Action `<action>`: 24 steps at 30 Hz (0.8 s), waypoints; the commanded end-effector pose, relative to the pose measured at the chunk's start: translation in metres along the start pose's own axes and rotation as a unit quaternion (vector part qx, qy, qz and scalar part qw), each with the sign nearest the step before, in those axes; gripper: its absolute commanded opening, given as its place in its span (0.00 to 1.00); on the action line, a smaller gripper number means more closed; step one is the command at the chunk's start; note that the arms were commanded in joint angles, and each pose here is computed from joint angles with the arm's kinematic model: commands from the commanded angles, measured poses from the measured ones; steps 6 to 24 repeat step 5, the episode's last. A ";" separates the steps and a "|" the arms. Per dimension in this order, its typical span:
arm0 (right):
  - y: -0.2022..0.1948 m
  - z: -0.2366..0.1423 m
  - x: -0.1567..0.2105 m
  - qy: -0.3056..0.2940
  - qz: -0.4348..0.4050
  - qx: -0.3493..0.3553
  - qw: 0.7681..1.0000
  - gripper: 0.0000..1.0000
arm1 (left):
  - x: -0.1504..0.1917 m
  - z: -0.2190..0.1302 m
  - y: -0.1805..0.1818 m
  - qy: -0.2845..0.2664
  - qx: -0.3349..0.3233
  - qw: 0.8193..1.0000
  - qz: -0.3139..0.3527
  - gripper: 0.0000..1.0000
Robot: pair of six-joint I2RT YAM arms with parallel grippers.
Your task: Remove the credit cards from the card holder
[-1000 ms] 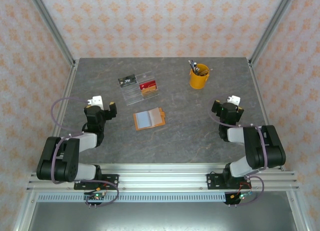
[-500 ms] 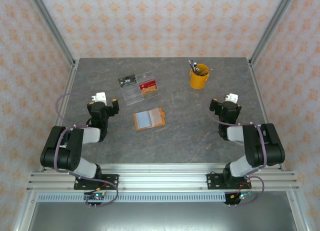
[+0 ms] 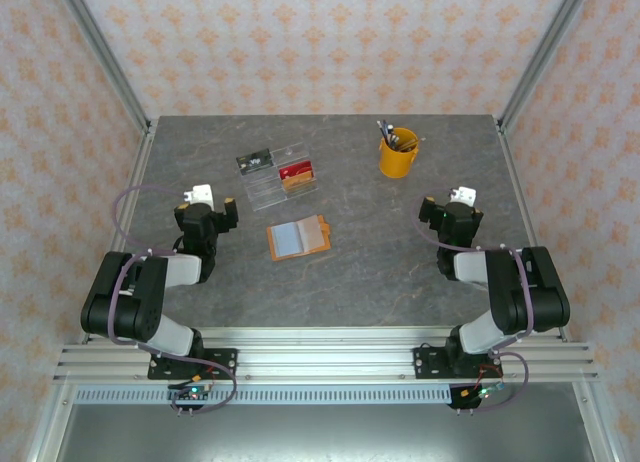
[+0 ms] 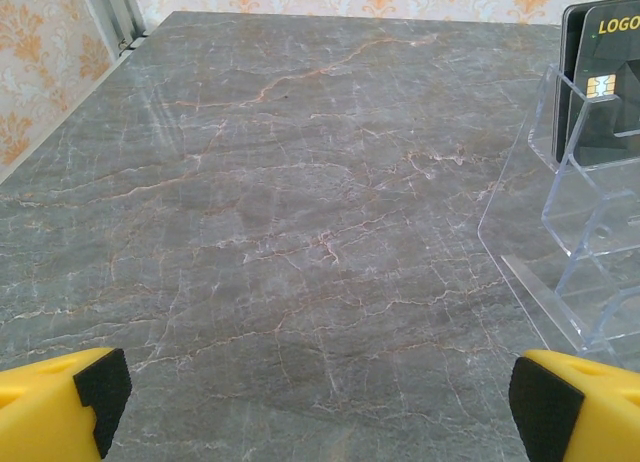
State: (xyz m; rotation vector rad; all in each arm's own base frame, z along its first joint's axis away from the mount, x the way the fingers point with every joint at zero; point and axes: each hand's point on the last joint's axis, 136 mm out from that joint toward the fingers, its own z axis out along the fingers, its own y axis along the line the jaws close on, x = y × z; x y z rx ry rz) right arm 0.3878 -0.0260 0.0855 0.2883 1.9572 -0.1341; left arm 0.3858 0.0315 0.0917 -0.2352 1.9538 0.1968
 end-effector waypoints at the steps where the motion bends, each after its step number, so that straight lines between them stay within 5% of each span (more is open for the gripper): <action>1: -0.001 0.003 -0.006 -0.004 0.005 0.003 1.000 1.00 | -0.005 0.003 0.003 -0.002 -0.015 1.000 0.011 1.00; 24: 0.000 0.000 -0.007 -0.010 0.002 -0.003 1.000 1.00 | -0.006 0.002 0.003 -0.004 -0.015 1.000 0.010 1.00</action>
